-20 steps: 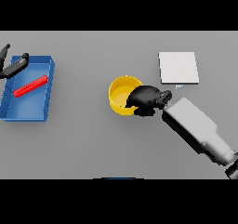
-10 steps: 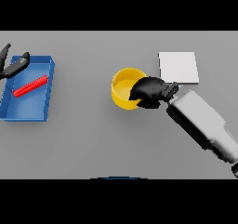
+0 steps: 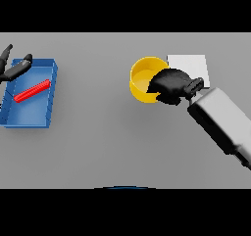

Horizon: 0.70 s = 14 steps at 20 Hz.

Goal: Pick up the red beaker and tilt it to pour out 1 green nut into yellow bowl. Pick up the yellow bowl and place it on the metallic measuring scale.

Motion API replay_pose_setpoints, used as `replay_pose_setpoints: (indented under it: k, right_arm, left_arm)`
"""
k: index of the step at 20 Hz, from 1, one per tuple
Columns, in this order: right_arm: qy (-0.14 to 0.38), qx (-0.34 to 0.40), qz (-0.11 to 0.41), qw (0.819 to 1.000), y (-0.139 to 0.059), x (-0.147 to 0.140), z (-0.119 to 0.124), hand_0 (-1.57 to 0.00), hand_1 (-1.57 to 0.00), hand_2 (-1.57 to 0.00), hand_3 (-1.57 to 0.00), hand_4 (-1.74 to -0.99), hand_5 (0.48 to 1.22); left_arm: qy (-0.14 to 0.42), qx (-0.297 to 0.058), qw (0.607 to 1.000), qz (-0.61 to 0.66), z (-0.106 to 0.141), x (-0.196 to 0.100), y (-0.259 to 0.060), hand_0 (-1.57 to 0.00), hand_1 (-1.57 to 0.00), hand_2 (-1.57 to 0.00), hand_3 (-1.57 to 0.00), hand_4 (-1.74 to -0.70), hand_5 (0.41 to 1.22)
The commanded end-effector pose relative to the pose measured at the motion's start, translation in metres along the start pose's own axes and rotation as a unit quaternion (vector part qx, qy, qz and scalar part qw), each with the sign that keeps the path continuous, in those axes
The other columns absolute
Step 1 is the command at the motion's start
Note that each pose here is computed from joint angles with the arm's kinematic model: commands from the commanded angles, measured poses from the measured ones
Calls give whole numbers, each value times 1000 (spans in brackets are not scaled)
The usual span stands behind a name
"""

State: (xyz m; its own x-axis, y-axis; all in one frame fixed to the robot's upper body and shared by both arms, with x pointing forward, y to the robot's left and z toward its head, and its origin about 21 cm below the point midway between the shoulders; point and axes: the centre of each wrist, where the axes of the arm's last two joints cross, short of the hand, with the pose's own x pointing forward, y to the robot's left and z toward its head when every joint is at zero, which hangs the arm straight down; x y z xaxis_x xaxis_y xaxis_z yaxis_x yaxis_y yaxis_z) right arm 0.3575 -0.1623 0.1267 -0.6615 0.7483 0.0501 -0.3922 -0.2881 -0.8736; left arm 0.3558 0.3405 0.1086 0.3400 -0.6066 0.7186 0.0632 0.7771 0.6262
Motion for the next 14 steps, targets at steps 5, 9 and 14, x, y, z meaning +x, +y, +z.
replay_pose_setpoints:
  k: [5, 9, 14]
  right_arm:
    - [46, -48, -1, 998, -8, -37, 11, -1558, -1570, -1528, -1159, -1741, 1221]
    - [90, -66, -7, 994, -12, -66, 13, -1565, -1571, -1548, -1154, -1741, 1221]
    - [141, -72, -31, 987, 2, -99, 12, -1569, -1571, -1533, -1165, -1741, 1221]
  left_arm:
    - [4, 1, 1000, 10, 6, 0, 3, 1, 1, 1, 1, -834, 733]
    - [14, 1, 1000, 14, 6, 0, 0, 1, 1, 1, 1, -849, 746]
    - [23, 1, 1000, 14, 11, 3, 1, 1, 1, 1, 1, -857, 762]
